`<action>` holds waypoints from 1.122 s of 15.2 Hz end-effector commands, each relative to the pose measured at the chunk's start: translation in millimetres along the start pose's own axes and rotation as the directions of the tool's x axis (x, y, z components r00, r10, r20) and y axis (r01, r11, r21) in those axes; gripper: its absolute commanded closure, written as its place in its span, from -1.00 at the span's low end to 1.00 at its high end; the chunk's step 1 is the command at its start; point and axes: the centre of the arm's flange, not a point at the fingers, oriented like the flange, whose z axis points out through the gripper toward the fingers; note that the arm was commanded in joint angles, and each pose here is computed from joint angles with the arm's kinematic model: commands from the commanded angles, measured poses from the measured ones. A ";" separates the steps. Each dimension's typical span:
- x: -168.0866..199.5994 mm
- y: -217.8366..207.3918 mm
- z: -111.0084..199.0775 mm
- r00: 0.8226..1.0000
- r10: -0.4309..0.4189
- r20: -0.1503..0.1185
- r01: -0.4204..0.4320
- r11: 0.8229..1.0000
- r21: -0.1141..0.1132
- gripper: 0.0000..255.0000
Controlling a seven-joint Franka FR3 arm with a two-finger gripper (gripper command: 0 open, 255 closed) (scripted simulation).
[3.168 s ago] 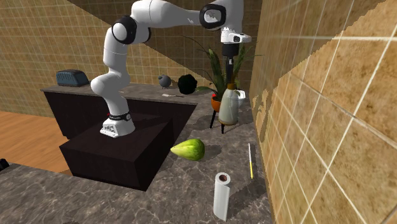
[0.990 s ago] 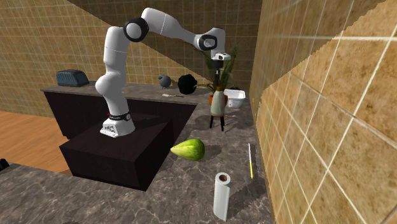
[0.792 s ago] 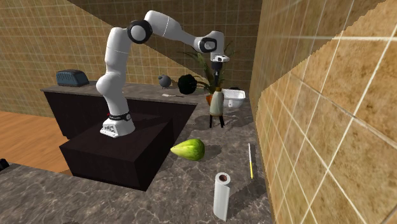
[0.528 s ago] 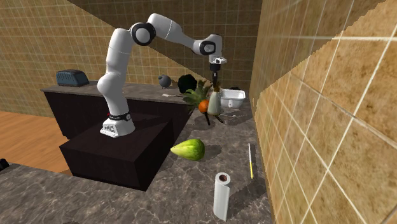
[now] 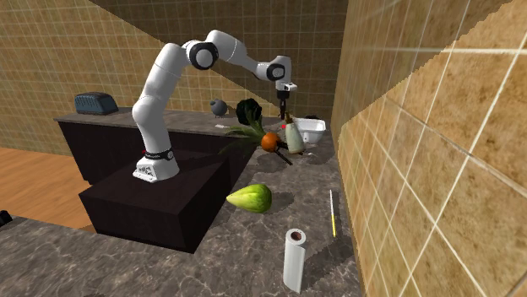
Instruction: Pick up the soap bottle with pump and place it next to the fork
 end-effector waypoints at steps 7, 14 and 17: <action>-3.0 -15.7 37.5 1.000 0.001 -0.001 -0.001 1.000 0.001 1.00; -3.8 -15.6 74.5 1.000 0.001 -0.001 -0.001 1.000 0.001 1.00; -4.2 -15.5 92.1 1.000 0.001 -0.001 -0.001 1.000 0.001 1.00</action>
